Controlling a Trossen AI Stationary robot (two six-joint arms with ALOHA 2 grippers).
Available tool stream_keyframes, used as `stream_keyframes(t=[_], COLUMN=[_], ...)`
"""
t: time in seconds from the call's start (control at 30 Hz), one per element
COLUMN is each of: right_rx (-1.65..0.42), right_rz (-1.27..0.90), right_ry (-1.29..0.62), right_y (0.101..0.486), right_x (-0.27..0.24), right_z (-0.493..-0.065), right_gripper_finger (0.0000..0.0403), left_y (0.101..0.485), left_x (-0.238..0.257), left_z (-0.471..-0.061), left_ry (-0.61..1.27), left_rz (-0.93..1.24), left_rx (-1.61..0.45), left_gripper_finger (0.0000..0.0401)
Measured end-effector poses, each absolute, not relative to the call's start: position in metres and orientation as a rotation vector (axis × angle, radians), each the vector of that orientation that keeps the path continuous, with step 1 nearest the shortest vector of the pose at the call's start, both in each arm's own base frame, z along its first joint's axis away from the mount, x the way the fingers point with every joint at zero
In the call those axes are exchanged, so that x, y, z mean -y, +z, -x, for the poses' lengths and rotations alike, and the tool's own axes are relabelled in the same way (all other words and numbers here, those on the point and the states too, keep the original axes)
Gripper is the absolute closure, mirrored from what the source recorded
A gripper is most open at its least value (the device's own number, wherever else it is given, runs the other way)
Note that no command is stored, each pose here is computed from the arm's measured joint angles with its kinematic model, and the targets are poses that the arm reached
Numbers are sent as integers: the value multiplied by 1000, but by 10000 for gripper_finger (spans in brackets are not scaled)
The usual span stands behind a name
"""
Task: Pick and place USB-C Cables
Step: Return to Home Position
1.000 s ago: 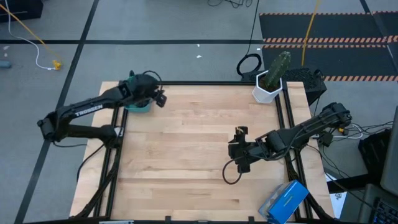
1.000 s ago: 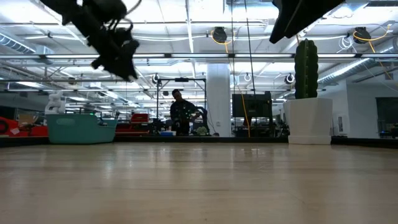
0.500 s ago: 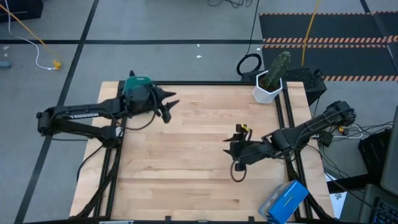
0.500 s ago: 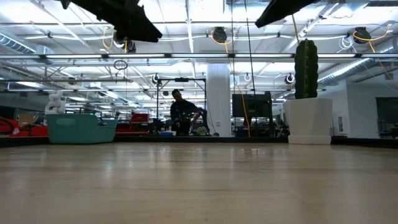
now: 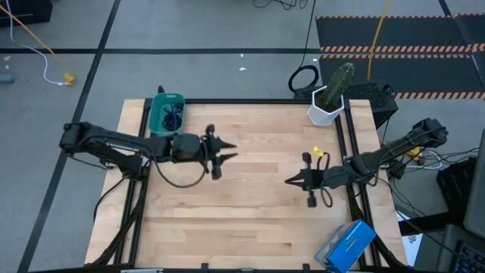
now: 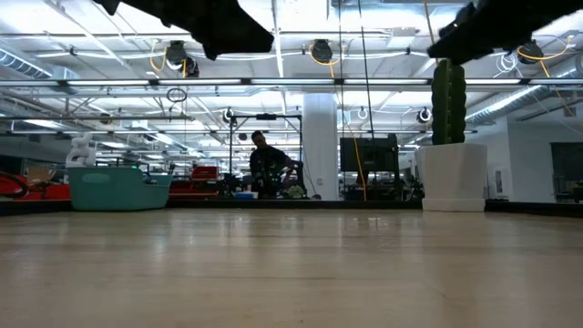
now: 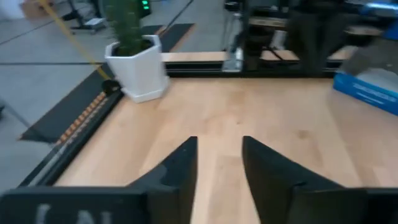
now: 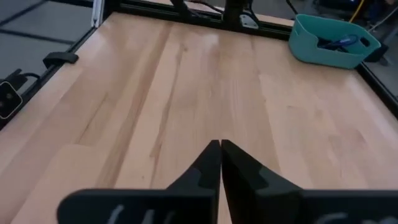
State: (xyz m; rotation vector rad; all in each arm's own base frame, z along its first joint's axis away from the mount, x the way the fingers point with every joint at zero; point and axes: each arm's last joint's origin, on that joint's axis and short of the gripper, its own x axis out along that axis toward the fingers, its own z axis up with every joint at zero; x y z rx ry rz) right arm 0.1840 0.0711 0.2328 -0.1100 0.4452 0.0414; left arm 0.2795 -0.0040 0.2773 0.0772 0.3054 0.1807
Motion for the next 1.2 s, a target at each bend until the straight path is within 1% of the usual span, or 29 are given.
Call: stream_keyframes(t=[0.13,0.23,0.3,0.43,0.57,0.67,0.77,0.9,1.07,1.2], right_rx=[-419,-378,-362,-351,-339,-304,-274,-248,-235,-201], right_rz=[84,94,92,87,118,147,174,196,202,199], right_ry=[40,47,49,48,50,54,50,35,44,72], right_y=[226,226,225,218,210,203,198,187,174,170], right_x=[-64,-59,-57,-53,-51,-50,-48,-44,-40,-37], right_z=[-167,-157,-152,-144,-140,-138,-138,-137,-136,-136], right_gripper_finger=[397,402,402,402,402,403,403,403,403,403], left_y=[264,250,238,216,208,204,200,191,178,171], left_x=[15,18,18,14,8,4,0,-6,-12,-15], left_z=[-291,-290,-286,-272,-256,-242,-227,-207,-185,-172], left_ry=[143,116,107,94,77,39,6,34,48,63], left_rz=[-93,-105,-103,-97,-105,-115,-124,-123,-117,-90], left_rx=[-329,-343,-334,-310,-273,-215,-159,-135,-126,-85], left_gripper_finger=[332,380,394,385,385,396,394,385,396,392])
